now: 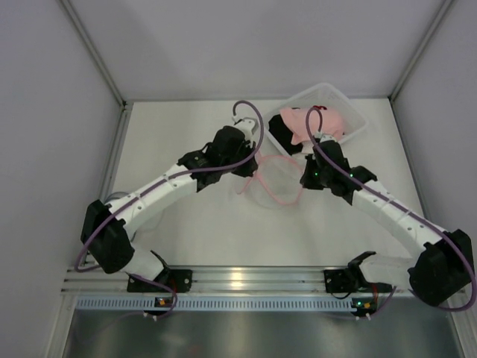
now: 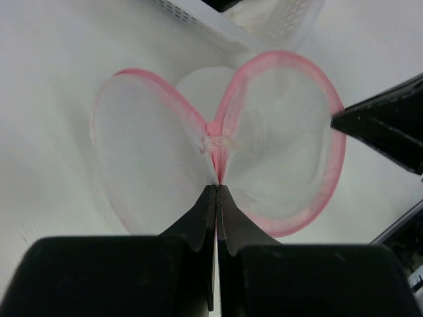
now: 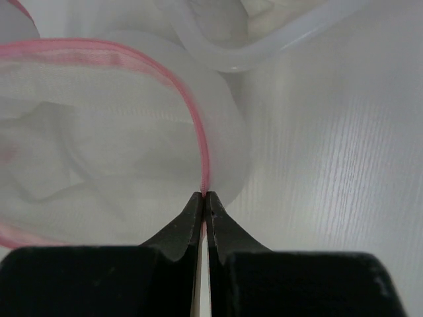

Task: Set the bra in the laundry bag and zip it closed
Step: Adjust the laundry bag at the center of the board.

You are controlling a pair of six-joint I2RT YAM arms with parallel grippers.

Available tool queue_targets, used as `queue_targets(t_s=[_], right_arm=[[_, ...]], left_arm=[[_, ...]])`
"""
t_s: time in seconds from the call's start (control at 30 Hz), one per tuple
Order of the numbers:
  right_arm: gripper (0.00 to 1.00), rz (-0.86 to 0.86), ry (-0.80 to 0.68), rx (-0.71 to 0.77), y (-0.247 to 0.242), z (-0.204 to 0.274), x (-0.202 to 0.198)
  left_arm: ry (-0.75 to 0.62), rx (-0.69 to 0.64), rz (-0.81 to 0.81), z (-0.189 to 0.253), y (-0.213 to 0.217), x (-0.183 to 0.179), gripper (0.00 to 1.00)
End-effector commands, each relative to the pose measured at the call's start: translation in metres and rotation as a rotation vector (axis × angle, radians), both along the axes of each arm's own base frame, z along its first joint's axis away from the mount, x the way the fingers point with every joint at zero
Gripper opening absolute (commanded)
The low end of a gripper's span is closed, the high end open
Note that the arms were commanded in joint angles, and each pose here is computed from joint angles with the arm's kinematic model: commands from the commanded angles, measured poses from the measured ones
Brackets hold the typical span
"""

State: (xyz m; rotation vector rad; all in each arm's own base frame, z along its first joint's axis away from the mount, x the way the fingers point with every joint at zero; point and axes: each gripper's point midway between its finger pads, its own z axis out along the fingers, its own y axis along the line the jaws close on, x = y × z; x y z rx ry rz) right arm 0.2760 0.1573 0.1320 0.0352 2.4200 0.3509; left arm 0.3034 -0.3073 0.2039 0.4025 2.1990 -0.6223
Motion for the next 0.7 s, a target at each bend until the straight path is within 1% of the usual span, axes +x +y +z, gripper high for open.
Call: queue_targets(t_s=[0.0, 0.07, 0.13, 0.2, 0.23, 0.27, 0.3, 0.37, 0.4, 0.47, 0.5, 0.53, 0.57, 0.63, 0.67], right_arm=[[0.00, 0.021, -0.154, 0.142, 0.019, 0.076, 0.021], [0.00, 0.058, -0.225, 0.200, 0.025, 0.104, 0.017], [0.00, 0.063, -0.279, 0.224, 0.024, 0.116, 0.016], [0.00, 0.057, -0.277, 0.232, 0.024, 0.123, 0.015], [0.00, 0.082, -0.258, 0.257, 0.030, 0.126, 0.011], [0.00, 0.099, -0.254, 0.275, 0.035, 0.124, 0.011], [0.00, 0.089, -0.251, 0.275, 0.036, 0.115, 0.015], [0.00, 0.033, -0.168, 0.273, 0.033, 0.090, 0.016], [0.00, 0.063, -0.124, 0.285, 0.040, 0.089, 0.014], [0.00, 0.100, -0.161, 0.321, 0.050, 0.095, 0.019], [0.00, 0.085, -0.166, 0.328, 0.052, 0.083, 0.023], [0.00, 0.079, -0.138, 0.325, 0.053, 0.078, 0.022], [0.00, 0.094, -0.148, 0.328, 0.054, 0.091, 0.026], [0.00, 0.103, -0.159, 0.306, 0.055, 0.092, 0.028], [0.00, 0.078, -0.169, 0.278, 0.050, 0.085, 0.031]], left_arm=[[0.059, 0.069, -0.084, 0.012, 0.011, -0.023, 0.00], [0.046, 0.074, -0.078, 0.024, 0.017, -0.026, 0.00], [0.050, 0.094, -0.069, 0.021, 0.021, -0.025, 0.00], [0.082, 0.163, -0.025, 0.003, 0.032, -0.021, 0.00], [0.117, 0.195, -0.026, -0.008, 0.032, -0.022, 0.00], [0.143, 0.205, -0.012, -0.012, 0.035, -0.024, 0.00], [0.135, 0.210, 0.019, -0.014, 0.039, -0.022, 0.00], [0.132, 0.191, 0.019, -0.012, 0.036, -0.017, 0.00], [0.106, 0.156, 0.035, 0.008, 0.035, -0.009, 0.00], [0.055, 0.113, 0.078, 0.030, 0.038, -0.004, 0.00], [0.023, 0.083, 0.096, 0.035, 0.038, 0.004, 0.00], [0.026, 0.067, 0.087, 0.039, 0.037, 0.004, 0.00], [0.010, 0.051, 0.097, 0.050, 0.039, 0.007, 0.00], [-0.023, 0.030, 0.130, 0.060, 0.046, 0.010, 0.00], [-0.023, 0.061, 0.164, 0.046, 0.053, 0.013, 0.00]])
